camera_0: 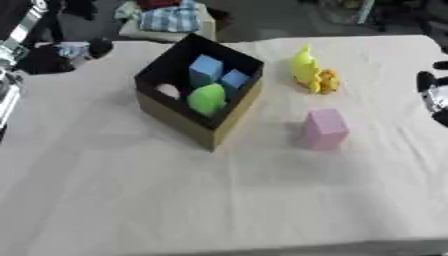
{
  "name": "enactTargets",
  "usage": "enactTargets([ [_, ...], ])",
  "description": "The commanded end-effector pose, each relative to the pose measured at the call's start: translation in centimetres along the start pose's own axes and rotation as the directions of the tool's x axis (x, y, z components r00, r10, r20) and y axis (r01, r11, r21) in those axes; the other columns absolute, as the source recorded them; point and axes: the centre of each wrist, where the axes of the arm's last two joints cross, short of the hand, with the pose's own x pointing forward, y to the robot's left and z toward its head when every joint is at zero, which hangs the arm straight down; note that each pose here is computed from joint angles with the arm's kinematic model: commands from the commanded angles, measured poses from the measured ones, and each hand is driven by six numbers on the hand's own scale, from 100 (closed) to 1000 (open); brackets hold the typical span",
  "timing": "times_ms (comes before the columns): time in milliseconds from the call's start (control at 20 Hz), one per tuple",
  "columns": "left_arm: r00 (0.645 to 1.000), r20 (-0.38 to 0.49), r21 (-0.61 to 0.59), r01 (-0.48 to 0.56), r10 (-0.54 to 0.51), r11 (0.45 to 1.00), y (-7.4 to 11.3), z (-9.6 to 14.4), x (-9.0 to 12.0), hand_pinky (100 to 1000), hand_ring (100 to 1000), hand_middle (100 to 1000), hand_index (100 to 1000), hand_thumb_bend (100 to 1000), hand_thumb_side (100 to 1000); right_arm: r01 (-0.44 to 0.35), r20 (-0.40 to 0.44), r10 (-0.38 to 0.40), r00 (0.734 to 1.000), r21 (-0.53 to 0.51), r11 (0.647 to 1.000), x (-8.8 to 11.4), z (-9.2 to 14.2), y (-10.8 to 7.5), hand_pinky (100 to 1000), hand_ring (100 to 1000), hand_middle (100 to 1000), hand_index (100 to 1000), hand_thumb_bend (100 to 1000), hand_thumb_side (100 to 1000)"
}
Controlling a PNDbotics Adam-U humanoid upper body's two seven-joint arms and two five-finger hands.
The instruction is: Pick up objects on the table and place them in the box.
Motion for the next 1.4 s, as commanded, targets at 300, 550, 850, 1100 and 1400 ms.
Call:
enactTargets([
  [300,0.994,-0.027,0.087,-0.105,0.108,0.991,-0.1,2.1,0.7,788,644,606,800,616,666,-0.267,0.176,0.214,0.961,0.382,0.885,0.1,-3.3,-4.5,696,803,854,973,430,457],
  [550,0.99,-0.04,0.081,-0.134,0.138,0.988,-0.8,2.9,0.8,788,642,604,801,605,666,-0.36,0.284,0.237,0.929,0.542,0.76,1.0,-5.3,-4.7,723,833,881,980,475,426],
  [850,0.987,-0.05,0.067,-0.151,0.155,0.986,-1.3,3.2,0.7,787,637,599,803,587,668,-0.454,0.387,0.253,0.887,0.625,0.635,1.7,-6.8,-3.3,768,888,925,1000,513,378],
  [1100,0.984,-0.059,0.053,-0.166,0.169,0.985,-1.7,3.3,0.6,786,632,595,805,578,670,-0.509,0.44,0.263,0.859,0.675,0.534,1.5,-7.7,-1.3,780,898,931,1000,519,362],
  [1400,0.982,-0.065,0.031,-0.177,0.179,0.984,-2.2,3.5,0.5,782,625,588,807,570,672,-0.493,0.429,0.247,0.869,0.716,0.495,0.2,-8.5,1.1,774,893,921,999,503,375],
])
